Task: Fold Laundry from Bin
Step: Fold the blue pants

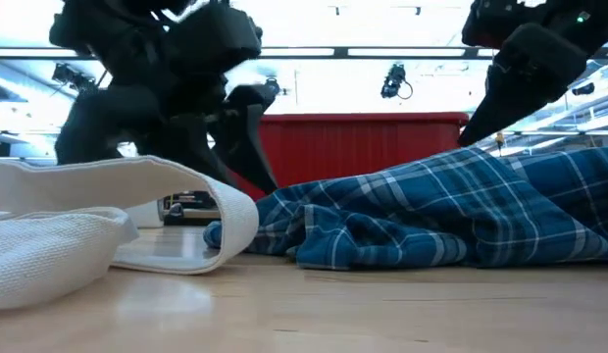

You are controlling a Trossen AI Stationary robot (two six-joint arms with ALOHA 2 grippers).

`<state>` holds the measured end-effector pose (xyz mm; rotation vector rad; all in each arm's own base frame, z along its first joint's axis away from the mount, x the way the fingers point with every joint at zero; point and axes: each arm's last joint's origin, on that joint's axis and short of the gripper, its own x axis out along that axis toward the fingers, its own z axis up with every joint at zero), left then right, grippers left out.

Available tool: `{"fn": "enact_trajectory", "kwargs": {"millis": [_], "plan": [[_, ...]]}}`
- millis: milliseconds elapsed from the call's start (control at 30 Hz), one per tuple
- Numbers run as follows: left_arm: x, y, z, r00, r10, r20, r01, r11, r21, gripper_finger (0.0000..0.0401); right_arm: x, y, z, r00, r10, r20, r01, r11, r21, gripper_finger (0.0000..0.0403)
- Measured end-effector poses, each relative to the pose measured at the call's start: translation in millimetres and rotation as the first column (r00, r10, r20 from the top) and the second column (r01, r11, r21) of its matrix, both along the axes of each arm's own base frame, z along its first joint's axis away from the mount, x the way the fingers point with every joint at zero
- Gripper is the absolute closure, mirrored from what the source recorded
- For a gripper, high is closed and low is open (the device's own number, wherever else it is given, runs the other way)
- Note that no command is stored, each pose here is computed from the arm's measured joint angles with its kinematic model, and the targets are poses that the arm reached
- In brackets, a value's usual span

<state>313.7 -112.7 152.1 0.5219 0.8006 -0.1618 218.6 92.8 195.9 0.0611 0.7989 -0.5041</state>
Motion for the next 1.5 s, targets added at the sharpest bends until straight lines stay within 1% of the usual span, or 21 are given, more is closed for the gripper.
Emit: {"fn": "enact_trajectory", "kwargs": {"millis": [133, 233, 333, 400, 467, 533, 567, 600, 667, 767, 867, 967, 1033, 1167, 1333, 1400, 1500], "plan": [[4.3, 6.4, -15.6, 0.999, 0.024, -0.045, -0.023, 0.999, 0.023, 0.0191, 3.8, 2.1, -6.7, 1.0, 0.001, -0.016, -0.001, 1.0, -0.003, 0.0323], [8.6, 9.5, -24.9, 0.998, 0.014, -0.055, -0.011, 0.999, 0.052, 0.0192, 6.7, 3.7, -9.5, 0.999, 0.024, -0.023, -0.024, 1.0, -0.014, 0.0323], [12.5, 13.3, -27.5, 0.999, 0.014, -0.044, -0.011, 0.998, 0.06, 0.0211, 8.2, 7.4, -7.5, 0.997, 0.078, -0.015, -0.079, 0.997, -0.026, 0.0323], [12.5, 14.8, -26.2, 0.999, -0.001, -0.043, 0.004, 0.997, 0.076, 0.0243, 8.0, 13.1, -5.9, 0.99, 0.139, -0.013, -0.139, 0.989, -0.039, 0.0324], [11.0, 16.0, -21.0, 0.999, -0.013, -0.036, 0.016, 0.995, 0.096, 0.0291, 7.0, 20.8, -3.0, 0.981, 0.196, -0.009, -0.196, 0.979, -0.059, 0.0325], [9.9, 17.1, -8.2, 1.0, -0.007, 0.007, 0.006, 0.994, 0.112, 0.0351, 5.0, 29.9, 1.8, 0.972, 0.235, 0.003, -0.233, 0.968, -0.09, 0.0325], [8.9, 17.7, -0.4, 0.999, -0.004, 0.032, 0.0, 0.993, 0.116, 0.0375, 3.6, 34.7, 4.1, 0.969, 0.248, 0.012, -0.246, 0.963, -0.11, 0.0325], [7.9, 18.4, 7.5, 0.998, 0.005, 0.059, -0.012, 0.993, 0.118, 0.0386, 1.6, 39.2, 6.3, 0.966, 0.259, 0.02, -0.254, 0.958, -0.131, 0.0325], [5.8, 21.6, 21.9, 0.994, 0.027, 0.109, -0.039, 0.993, 0.114, 0.0386, -2.9, 47.2, 9.4, 0.961, 0.276, 0.029, -0.268, 0.949, -0.164, 0.0325], [1.6, 25.4, 46.5, 0.979, 0.05, 0.198, -0.067, 0.995, 0.076, 0.0385, -9.2, 55.8, 11.0, 0.954, 0.298, 0.038, -0.286, 0.939, -0.192, 0.0325], [-1.5, 32.0, 63.7, 0.963, 0.082, 0.259, -0.095, 0.995, 0.039, 0.0387, -11.9, 60.2, 10.2, 0.949, 0.312, 0.043, -0.303, 0.942, -0.148, 0.0325], [-2.2, 41.8, 72.4, 0.949, 0.123, 0.289, -0.132, 0.991, 0.012, 0.0388, -11.8, 61.0, 9.8, 0.953, 0.297, 0.058, -0.29, 0.951, -0.107, 0.0318], [-0.7, 49.1, 73.1, 0.949, 0.132, 0.287, -0.138, 0.99, -0.001, 0.0388, -9.1, 59.9, 11.1, 0.955, 0.288, 0.078, -0.278, 0.954, -0.116, 0.0308], [4.4, 61.6, 68.6, 0.963, 0.087, 0.257, -0.074, 0.995, -0.061, 0.0388, 2.5, 57.7, 17.2, 0.939, 0.319, 0.127, -0.298, 0.941, -0.157, 0.0277], [11.1, 72.3, 64.0, 0.96, 0.092, 0.266, -0.076, 0.995, -0.07, 0.0388, 22.8, 51.8, 28.0, 0.901, 0.373, 0.223, -0.346, 0.926, -0.152, 0.023], [12.6, 73.5, 64.7, 0.959, 0.057, 0.276, -0.037, 0.996, -0.079, 0.0385, 30.4, 48.2, 28.0, 0.899, 0.363, 0.245, -0.333, 0.93, -0.157, 0.0213], [13.7, 69.8, 66.8, 0.954, -0.013, 0.298, 0.037, 0.997, -0.074, 0.0383, 42.9, 41.4, 20.2, 0.907, 0.341, 0.246, -0.312, 0.938, -0.152, 0.0189]]}}
